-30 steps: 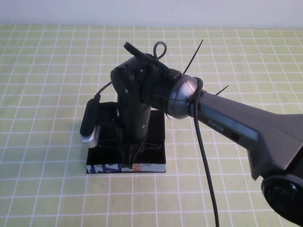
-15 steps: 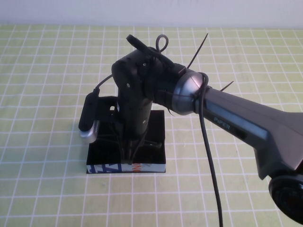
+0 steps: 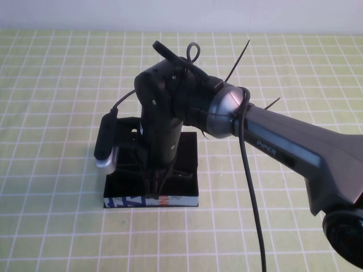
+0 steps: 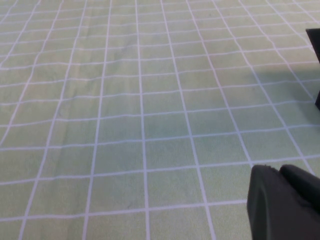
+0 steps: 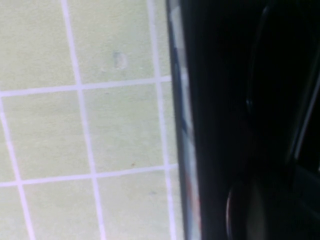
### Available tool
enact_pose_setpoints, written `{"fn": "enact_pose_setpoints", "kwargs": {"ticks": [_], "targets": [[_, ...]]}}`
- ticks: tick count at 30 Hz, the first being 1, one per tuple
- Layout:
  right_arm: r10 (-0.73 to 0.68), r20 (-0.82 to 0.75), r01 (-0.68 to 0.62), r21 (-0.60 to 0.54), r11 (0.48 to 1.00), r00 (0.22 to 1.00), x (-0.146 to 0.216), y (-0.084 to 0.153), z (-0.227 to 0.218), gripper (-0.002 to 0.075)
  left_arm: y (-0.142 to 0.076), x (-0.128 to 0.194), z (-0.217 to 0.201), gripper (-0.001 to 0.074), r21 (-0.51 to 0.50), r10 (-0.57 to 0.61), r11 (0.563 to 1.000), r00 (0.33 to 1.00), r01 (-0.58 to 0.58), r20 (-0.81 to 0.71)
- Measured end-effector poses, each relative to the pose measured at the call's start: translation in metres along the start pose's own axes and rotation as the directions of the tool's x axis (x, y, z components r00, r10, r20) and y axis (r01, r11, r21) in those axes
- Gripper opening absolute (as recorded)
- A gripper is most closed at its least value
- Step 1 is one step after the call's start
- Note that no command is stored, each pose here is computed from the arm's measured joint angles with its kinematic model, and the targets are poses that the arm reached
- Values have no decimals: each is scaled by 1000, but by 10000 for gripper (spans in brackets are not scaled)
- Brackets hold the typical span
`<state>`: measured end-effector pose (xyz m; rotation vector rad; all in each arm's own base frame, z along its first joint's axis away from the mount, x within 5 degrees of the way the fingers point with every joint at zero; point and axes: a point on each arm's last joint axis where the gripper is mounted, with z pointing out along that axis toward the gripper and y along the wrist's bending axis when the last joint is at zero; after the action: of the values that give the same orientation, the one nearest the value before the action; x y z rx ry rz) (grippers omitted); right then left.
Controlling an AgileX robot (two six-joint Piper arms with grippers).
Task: Return glasses to glasses case
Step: Place the glasses in the glasses case
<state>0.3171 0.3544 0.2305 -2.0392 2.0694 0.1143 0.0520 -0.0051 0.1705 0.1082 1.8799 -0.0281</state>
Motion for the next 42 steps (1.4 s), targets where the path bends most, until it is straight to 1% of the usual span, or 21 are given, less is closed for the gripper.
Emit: {"fn": "enact_pose_setpoints", "kwargs": {"ticks": [13, 31, 38, 40, 42], "targets": [[4, -5, -4, -26, 1000, 1000, 2, 3, 5, 13, 0, 0, 0, -2, 0, 0, 1000, 1000, 0, 0], [-12, -4, 12, -29, 1000, 1000, -1, 7, 5, 13, 0, 0, 0, -2, 0, 0, 1000, 1000, 0, 0], [-24, -33, 22, -55, 998, 999, 5, 11, 14, 14, 0, 0, 0, -2, 0, 0, 1000, 1000, 0, 0], [-26, -33, 24, -55, 998, 999, 5, 11, 14, 22, 0, 0, 0, -2, 0, 0, 1000, 1000, 0, 0], [-26, -33, 24, -55, 998, 999, 5, 11, 14, 48, 0, 0, 0, -2, 0, 0, 1000, 1000, 0, 0]]}}
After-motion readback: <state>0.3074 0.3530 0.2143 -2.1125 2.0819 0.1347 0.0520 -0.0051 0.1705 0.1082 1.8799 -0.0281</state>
